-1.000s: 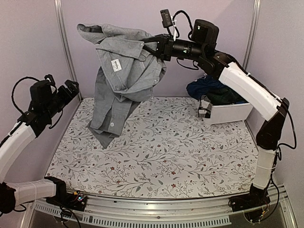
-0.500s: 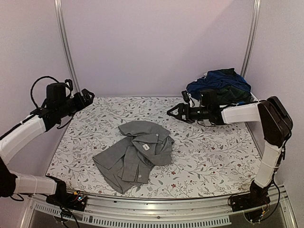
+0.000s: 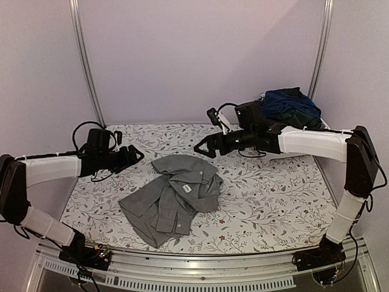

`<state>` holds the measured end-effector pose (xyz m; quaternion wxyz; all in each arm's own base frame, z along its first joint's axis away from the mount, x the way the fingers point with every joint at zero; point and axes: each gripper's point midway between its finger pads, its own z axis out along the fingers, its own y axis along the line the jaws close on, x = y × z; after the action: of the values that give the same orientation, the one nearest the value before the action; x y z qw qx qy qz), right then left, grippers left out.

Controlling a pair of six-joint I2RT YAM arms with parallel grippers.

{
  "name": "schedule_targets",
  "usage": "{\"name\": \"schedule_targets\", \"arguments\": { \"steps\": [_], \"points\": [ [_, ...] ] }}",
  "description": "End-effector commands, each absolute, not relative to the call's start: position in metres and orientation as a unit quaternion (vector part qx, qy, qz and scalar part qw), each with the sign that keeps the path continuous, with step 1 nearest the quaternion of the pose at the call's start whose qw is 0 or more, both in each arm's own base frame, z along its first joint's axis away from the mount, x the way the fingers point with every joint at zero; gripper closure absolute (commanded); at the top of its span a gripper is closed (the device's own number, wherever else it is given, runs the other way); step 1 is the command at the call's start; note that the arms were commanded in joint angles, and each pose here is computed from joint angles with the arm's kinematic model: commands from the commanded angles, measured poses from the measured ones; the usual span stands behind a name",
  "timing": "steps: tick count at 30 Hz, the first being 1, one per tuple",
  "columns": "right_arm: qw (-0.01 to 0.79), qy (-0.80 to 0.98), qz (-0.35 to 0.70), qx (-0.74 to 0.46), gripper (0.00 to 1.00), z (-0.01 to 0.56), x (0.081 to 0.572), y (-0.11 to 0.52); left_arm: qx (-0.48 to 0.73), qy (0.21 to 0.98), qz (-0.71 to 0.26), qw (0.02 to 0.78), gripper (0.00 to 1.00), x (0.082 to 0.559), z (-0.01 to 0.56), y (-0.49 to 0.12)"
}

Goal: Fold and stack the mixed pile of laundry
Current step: Adjust the crumpled shirt at the center of the board.

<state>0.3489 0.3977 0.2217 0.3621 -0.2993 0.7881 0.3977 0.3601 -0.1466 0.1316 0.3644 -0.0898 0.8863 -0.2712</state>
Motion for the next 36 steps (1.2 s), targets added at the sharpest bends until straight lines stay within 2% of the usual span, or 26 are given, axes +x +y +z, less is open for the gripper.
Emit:
{"name": "schedule_targets", "arguments": {
  "steps": [1, 7, 9, 11, 14, 17, 26, 27, 29, 30, 33, 34, 36],
  "points": [
    [0.323, 0.818, 0.374, -0.295, 0.06, 0.183, 0.347, 0.384, -0.052, 0.865, -0.346, 0.36, 0.19, 0.368, 0.13, -0.181],
    [0.324, 0.825, 0.357, -0.295, 0.04, 0.18, 0.339, 0.371, -0.038, 0.865, -0.374, 0.332, 0.19, 0.386, 0.103, -0.203],
    [0.328, 0.827, 0.351, -0.292, 0.03, 0.181, 0.337, 0.365, -0.03, 0.863, -0.388, 0.321, 0.22, 0.389, 0.096, -0.214],
    [0.334, 0.827, 0.349, -0.288, 0.02, 0.186, 0.337, 0.357, -0.013, 0.859, -0.407, 0.312, 0.35, 0.39, 0.093, -0.226],
    [0.341, 0.83, 0.349, -0.269, 0.02, 0.193, 0.342, 0.337, 0.025, 0.841, -0.439, 0.315, 0.76, 0.385, 0.107, -0.251],
    [0.357, 0.829, 0.349, -0.251, 0.01, 0.205, 0.344, 0.316, 0.076, 0.823, -0.451, 0.338, 1.0, 0.375, 0.137, -0.285],
    [0.386, 0.835, 0.338, -0.199, 0.01, 0.221, 0.355, 0.259, 0.256, 0.767, -0.474, 0.348, 1.0, 0.343, 0.195, -0.426],
    [0.387, 0.836, 0.335, -0.196, 0.01, 0.22, 0.355, 0.255, 0.276, 0.761, -0.477, 0.343, 0.95, 0.338, 0.2, -0.44],
    [0.388, 0.839, 0.33, -0.191, 0.01, 0.218, 0.356, 0.251, 0.293, 0.76, -0.474, 0.335, 0.72, 0.332, 0.201, -0.451],
    [0.386, 0.84, 0.328, -0.191, 0.01, 0.217, 0.355, 0.251, 0.288, 0.759, -0.476, 0.338, 0.62, 0.331, 0.205, -0.448],
    [0.377, 0.844, 0.329, -0.194, 0.01, 0.212, 0.351, 0.251, 0.256, 0.755, -0.474, 0.375, 0.41, 0.335, 0.226, -0.417],
    [0.372, 0.843, 0.334, -0.198, 0.02, 0.21, 0.348, 0.254, 0.23, 0.761, -0.463, 0.392, 0.36, 0.343, 0.23, -0.397],
    [0.362, 0.841, 0.343, -0.212, 0.04, 0.207, 0.338, 0.267, 0.171, 0.774, -0.439, 0.423, 0.32, 0.35, 0.241, -0.355]
  ]
}}
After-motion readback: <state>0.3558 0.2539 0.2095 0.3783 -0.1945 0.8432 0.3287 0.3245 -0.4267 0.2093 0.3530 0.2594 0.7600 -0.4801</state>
